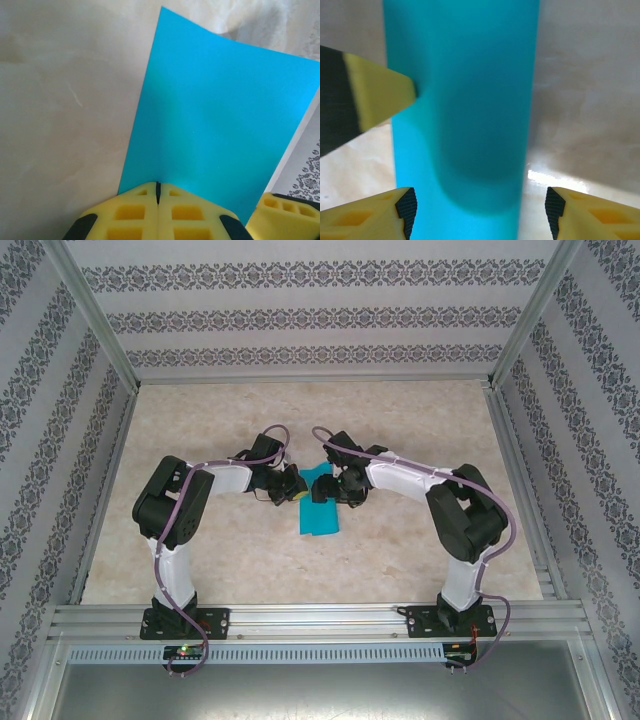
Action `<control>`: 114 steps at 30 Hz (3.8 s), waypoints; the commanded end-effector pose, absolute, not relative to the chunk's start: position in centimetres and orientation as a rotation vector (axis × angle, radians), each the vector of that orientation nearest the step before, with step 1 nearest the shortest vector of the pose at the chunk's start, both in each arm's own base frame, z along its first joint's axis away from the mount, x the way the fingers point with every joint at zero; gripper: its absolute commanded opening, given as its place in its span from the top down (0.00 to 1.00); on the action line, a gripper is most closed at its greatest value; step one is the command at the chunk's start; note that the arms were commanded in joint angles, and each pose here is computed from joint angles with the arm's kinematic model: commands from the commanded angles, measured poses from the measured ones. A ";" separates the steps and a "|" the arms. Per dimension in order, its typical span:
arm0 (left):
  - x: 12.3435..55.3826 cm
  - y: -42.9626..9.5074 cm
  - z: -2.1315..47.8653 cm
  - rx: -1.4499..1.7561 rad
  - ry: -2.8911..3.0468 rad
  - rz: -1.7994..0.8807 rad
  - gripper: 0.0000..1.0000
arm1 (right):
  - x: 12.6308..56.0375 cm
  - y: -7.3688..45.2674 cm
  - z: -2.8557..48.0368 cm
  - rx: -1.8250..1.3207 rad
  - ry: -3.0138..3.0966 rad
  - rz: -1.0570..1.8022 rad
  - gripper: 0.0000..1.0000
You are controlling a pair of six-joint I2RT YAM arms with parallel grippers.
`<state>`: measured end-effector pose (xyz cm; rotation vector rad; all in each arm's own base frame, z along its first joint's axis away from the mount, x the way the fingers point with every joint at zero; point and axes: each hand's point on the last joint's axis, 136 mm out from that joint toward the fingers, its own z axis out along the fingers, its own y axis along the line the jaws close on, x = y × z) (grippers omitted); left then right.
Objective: Fold a paper plane with a square sheet of paper (pick it up from the middle)
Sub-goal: Fold the square sheet of paper in half at the center of the table, then hold the square sheet of paper at the center of the table.
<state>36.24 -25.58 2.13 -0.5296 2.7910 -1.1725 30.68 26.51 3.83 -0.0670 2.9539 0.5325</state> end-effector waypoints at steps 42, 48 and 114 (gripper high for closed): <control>36.0 -19.0 5.7 -0.610 2.670 -0.946 0.72 | 29.7 21.1 -3.1 -0.162 3.152 0.500 0.58; 36.2 -18.3 5.9 -0.609 2.648 -0.892 0.72 | 29.5 20.4 -3.4 -0.212 3.163 0.485 0.59; 36.2 -24.7 5.9 -0.447 2.669 -1.097 0.69 | 29.3 19.2 -5.4 -0.293 3.230 0.382 0.61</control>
